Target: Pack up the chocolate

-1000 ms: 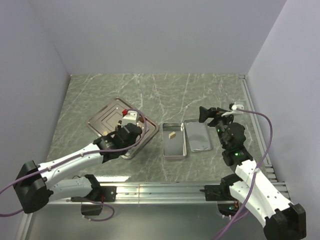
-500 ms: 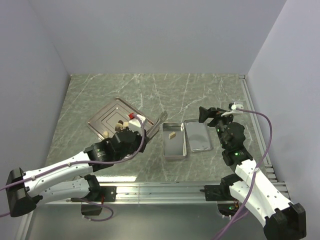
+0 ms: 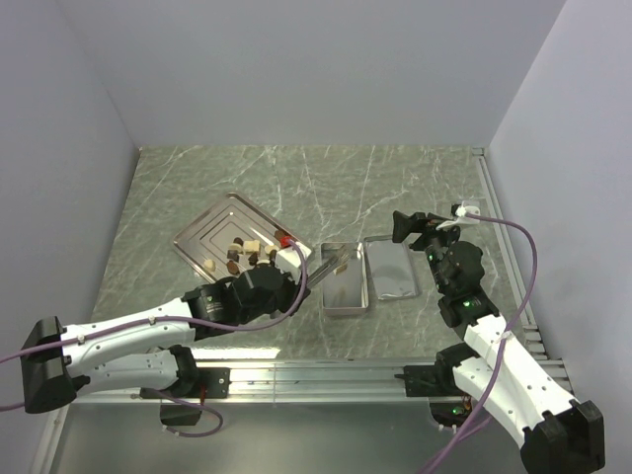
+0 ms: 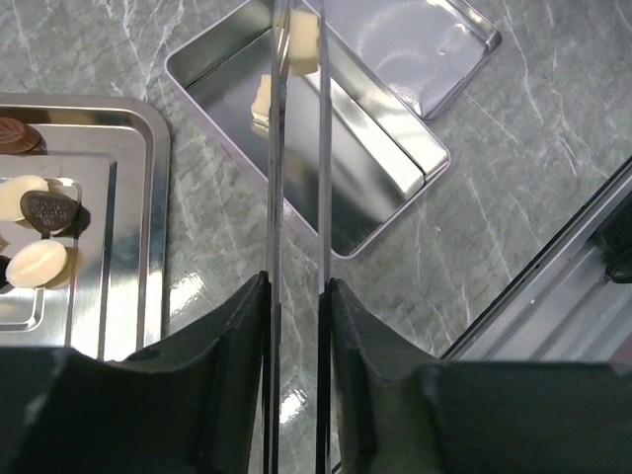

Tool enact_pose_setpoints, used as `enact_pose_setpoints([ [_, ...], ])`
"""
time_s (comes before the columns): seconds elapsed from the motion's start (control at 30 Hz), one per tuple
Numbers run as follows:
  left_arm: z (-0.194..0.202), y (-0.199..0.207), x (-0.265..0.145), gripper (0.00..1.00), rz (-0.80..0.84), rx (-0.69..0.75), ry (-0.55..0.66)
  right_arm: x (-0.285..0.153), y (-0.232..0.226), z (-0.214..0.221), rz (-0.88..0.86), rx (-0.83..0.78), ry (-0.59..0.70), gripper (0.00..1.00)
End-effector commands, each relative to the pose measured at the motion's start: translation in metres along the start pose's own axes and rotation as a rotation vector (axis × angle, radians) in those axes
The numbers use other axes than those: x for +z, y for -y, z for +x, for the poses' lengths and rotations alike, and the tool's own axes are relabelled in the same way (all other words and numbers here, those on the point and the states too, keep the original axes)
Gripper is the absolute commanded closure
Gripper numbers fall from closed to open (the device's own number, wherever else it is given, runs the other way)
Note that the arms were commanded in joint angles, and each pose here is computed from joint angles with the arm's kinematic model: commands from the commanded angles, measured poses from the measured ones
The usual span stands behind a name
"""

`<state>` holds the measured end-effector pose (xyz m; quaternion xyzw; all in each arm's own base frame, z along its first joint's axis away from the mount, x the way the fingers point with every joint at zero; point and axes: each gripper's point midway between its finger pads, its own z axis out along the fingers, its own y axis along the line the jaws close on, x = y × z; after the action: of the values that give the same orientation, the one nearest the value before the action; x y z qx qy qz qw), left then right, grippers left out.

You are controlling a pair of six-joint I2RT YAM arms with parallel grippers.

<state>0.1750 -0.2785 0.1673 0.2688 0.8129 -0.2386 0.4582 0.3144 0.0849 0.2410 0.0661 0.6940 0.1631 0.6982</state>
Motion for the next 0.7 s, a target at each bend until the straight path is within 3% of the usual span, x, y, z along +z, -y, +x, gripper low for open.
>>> enact_pose_setpoints([
  [0.0,-0.025,0.010,-0.006,0.64,0.037,-0.012,0.080,0.004,-0.009,-0.027,-0.021,0.001,0.060,0.02],
  [0.17,-0.026,0.010,-0.008,0.59,0.039,-0.017,0.084,0.005,-0.010,-0.027,-0.022,0.000,0.056,0.02],
  [0.4,-0.027,0.005,-0.009,0.62,0.006,-0.039,0.090,0.005,-0.010,-0.026,-0.024,-0.002,0.053,0.02],
  [0.67,-0.025,-0.022,-0.012,0.63,-0.141,-0.083,0.099,0.006,-0.011,-0.025,-0.028,-0.003,0.046,0.02],
])
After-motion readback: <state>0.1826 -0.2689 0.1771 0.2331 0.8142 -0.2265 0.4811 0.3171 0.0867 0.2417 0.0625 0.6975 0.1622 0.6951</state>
